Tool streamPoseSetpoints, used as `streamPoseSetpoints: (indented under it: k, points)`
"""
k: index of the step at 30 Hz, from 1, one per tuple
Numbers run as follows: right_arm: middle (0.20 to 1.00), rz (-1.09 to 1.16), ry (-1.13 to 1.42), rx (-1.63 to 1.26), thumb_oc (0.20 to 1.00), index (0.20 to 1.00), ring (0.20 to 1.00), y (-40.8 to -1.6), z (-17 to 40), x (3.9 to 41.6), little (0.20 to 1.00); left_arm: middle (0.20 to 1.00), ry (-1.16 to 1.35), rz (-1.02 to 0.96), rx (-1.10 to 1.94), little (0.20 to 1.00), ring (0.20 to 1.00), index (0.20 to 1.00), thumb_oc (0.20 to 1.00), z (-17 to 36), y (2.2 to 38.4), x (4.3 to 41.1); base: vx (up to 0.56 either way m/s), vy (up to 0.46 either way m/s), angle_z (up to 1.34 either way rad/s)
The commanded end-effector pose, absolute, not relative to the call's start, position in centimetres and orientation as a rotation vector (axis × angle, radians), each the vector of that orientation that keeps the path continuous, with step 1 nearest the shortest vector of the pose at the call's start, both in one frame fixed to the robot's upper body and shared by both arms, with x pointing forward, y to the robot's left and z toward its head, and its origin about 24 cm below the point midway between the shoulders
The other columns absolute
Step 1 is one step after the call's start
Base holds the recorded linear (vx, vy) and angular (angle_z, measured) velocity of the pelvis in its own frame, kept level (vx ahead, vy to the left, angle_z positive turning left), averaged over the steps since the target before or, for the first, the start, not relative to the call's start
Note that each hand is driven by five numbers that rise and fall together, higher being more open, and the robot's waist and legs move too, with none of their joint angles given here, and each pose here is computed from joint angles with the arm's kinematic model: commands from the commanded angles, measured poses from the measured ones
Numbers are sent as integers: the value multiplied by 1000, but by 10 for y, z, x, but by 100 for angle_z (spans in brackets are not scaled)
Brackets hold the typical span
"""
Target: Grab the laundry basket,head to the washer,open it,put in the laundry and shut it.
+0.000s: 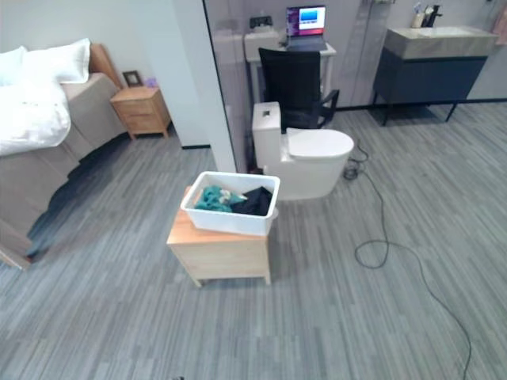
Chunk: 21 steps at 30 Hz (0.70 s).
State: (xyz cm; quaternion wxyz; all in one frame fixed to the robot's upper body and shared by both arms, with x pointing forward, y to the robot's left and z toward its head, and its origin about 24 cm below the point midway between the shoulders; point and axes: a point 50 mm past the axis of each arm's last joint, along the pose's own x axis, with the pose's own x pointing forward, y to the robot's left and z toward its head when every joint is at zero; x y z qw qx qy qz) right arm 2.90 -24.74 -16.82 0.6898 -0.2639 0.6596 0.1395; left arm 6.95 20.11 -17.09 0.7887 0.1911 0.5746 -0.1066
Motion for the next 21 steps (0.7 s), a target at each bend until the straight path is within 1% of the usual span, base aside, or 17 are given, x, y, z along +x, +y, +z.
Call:
streamPoseSetpoints:
  k: [1, 10, 21]
  points:
    - [1000, 314, 1446, -564, 1000, 1000, 1000, -237, -170, 46, 1000, 1000, 1237, -220, 456, 1000, 1000, 1000, 1000, -168, 212, 80, 0, 0, 0]
    - [1000, 331, 1425, -557, 1000, 1000, 1000, -230, -171, 49, 1000, 1000, 1276, -213, 463, 1000, 1000, 1000, 1000, -170, 216, 70, 0, 0, 0]
    - [1000, 329, 1421, -555, 1000, 1000, 1000, -229, -171, 49, 1000, 1000, 1272, -183, 460, 1000, 1000, 1000, 1000, -169, 220, 70, 0, 0, 0]
